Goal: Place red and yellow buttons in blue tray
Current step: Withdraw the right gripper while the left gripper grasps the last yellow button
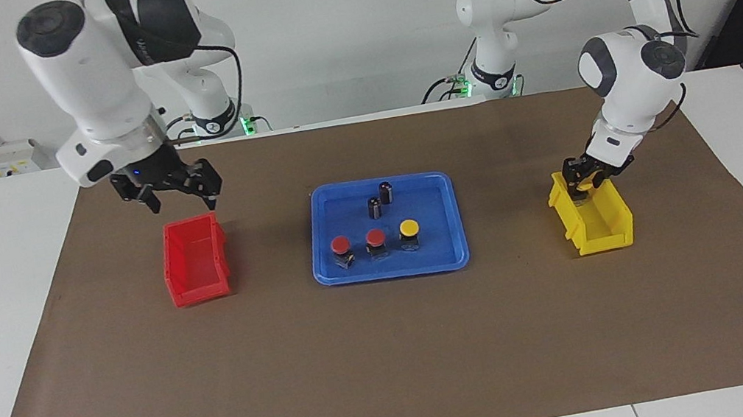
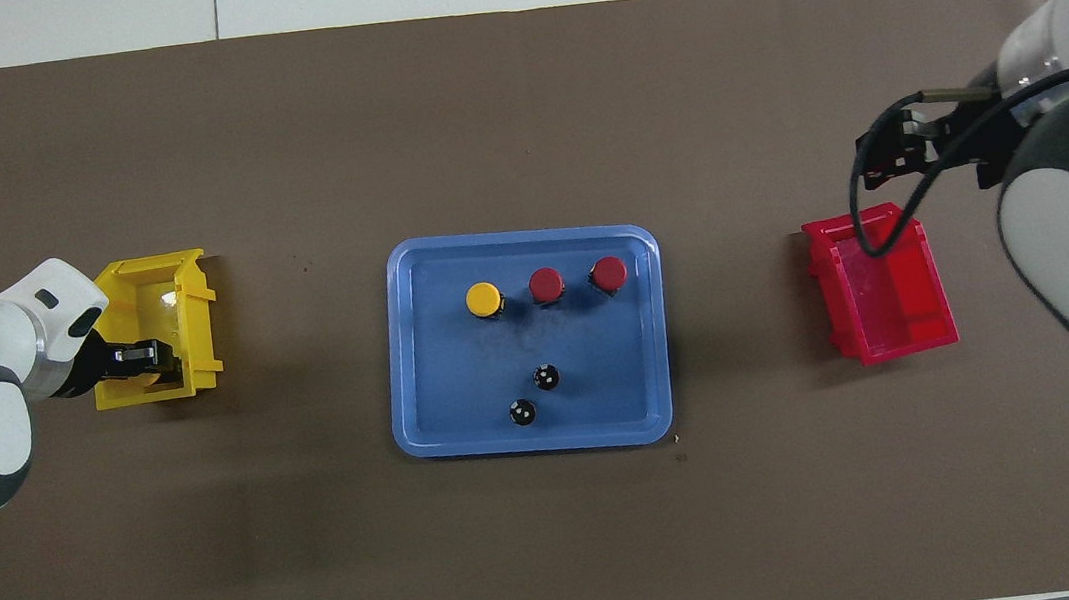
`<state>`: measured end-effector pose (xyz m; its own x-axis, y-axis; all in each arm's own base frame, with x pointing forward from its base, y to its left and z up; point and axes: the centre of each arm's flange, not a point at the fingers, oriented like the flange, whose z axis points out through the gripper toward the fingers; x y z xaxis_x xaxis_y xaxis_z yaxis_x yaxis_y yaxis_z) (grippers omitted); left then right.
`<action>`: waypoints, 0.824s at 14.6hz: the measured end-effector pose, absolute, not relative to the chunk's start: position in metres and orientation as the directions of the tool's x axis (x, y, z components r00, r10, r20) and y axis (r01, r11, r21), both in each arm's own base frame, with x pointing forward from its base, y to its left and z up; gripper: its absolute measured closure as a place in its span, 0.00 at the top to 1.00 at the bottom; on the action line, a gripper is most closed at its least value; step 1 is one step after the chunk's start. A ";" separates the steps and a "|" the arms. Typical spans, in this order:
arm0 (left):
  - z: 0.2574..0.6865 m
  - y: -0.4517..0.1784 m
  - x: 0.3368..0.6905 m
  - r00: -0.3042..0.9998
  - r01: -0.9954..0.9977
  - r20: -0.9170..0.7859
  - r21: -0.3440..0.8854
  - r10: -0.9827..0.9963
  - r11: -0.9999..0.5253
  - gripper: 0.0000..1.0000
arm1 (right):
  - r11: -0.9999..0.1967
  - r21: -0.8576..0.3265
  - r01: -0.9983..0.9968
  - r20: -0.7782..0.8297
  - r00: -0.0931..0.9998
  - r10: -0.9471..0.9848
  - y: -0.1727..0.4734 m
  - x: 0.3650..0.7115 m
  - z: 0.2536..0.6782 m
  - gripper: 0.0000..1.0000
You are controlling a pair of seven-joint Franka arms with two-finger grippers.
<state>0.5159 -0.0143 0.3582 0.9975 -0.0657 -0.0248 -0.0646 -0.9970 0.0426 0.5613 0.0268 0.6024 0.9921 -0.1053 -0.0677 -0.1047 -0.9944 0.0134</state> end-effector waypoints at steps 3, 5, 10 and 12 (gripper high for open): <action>0.368 -0.014 0.521 0.998 -0.066 -0.013 0.043 -0.066 -0.997 0.41 | -0.997 0.019 -0.069 -0.107 0.992 -0.071 -0.027 0.541 0.625 1.00; 0.401 -0.016 0.530 0.997 -0.070 -0.025 0.046 -0.072 -0.996 0.41 | -0.998 0.016 -0.057 -0.111 0.992 -0.059 -0.042 0.542 0.623 1.00; 0.535 -0.065 0.552 0.995 -0.095 0.031 0.029 -0.094 -0.995 0.41 | -0.997 0.019 -0.071 -0.091 0.993 -0.072 -0.071 0.544 0.616 1.00; 0.520 -0.127 0.546 0.996 -0.092 0.025 0.031 -0.091 -0.995 0.41 | -0.997 0.017 -0.076 -0.096 0.992 -0.078 -0.079 0.539 0.619 1.00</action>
<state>0.5462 -0.1270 0.5200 0.9955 -0.0911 0.0254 -0.0918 -0.9953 0.0315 0.5385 -0.0793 0.6191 0.9924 -0.0777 -0.0958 -0.0764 -0.9969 0.0168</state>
